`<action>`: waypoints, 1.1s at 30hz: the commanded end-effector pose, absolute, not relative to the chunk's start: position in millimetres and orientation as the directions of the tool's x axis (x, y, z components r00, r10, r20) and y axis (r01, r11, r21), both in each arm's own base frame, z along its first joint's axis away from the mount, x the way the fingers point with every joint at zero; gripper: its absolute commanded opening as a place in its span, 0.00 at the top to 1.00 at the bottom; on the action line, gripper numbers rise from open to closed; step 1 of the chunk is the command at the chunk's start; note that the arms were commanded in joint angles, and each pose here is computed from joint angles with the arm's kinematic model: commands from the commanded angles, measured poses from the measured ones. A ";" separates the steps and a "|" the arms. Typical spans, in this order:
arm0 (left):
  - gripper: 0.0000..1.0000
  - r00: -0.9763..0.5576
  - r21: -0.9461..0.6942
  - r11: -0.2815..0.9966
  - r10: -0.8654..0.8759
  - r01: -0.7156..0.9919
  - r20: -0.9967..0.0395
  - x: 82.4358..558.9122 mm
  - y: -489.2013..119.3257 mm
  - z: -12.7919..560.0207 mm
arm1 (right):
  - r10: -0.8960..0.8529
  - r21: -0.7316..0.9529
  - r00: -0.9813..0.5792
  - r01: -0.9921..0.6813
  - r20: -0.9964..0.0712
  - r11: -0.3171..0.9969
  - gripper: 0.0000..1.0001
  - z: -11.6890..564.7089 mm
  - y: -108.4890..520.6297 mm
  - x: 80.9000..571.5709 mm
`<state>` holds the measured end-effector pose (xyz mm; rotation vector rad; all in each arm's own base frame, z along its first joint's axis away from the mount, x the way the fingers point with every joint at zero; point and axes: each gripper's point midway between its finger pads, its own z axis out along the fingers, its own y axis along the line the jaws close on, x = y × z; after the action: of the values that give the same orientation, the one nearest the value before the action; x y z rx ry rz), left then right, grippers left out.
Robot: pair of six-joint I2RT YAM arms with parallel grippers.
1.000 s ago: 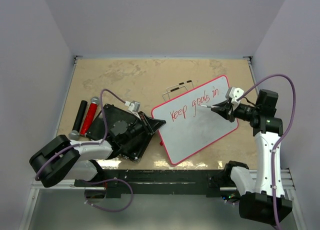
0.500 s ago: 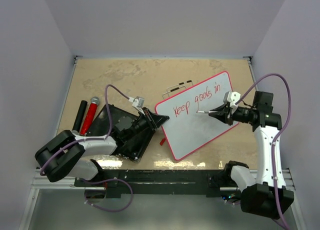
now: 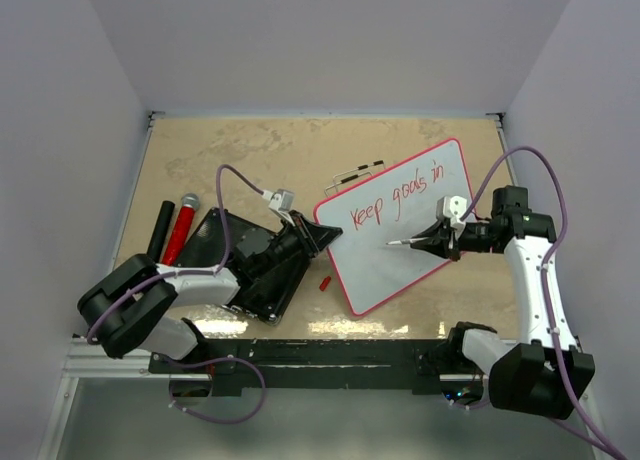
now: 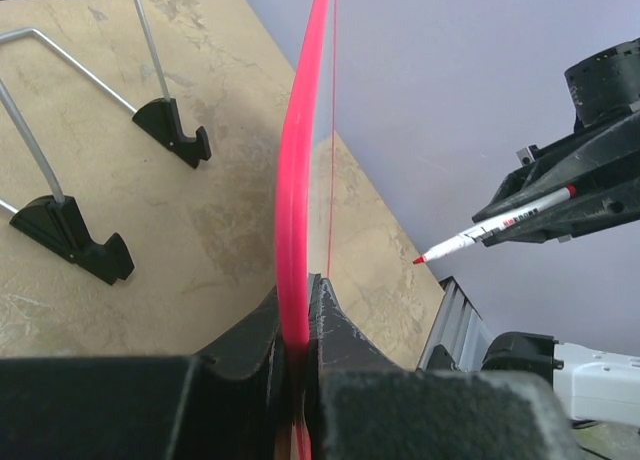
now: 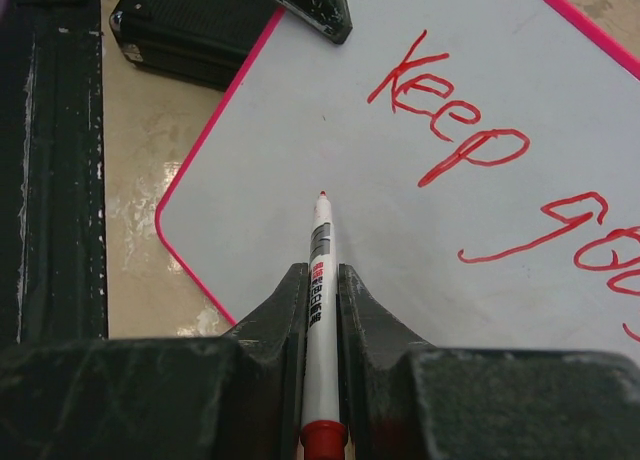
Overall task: Write a sentence on the whiteboard
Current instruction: Pick up the sentence from the whiteboard.
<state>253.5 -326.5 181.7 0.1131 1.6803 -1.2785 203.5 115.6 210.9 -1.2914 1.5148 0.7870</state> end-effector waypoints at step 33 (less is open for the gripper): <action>1.00 -0.420 -0.592 0.533 -0.419 0.604 -0.805 267.5 -324.8 180.4 | -0.387 -0.240 0.153 -0.953 -0.909 0.188 1.00 225.1 121.2 197.9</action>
<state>263.4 -336.3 184.8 0.1090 1.6699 -1.2563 195.0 120.5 221.0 -1.3653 1.4446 0.7002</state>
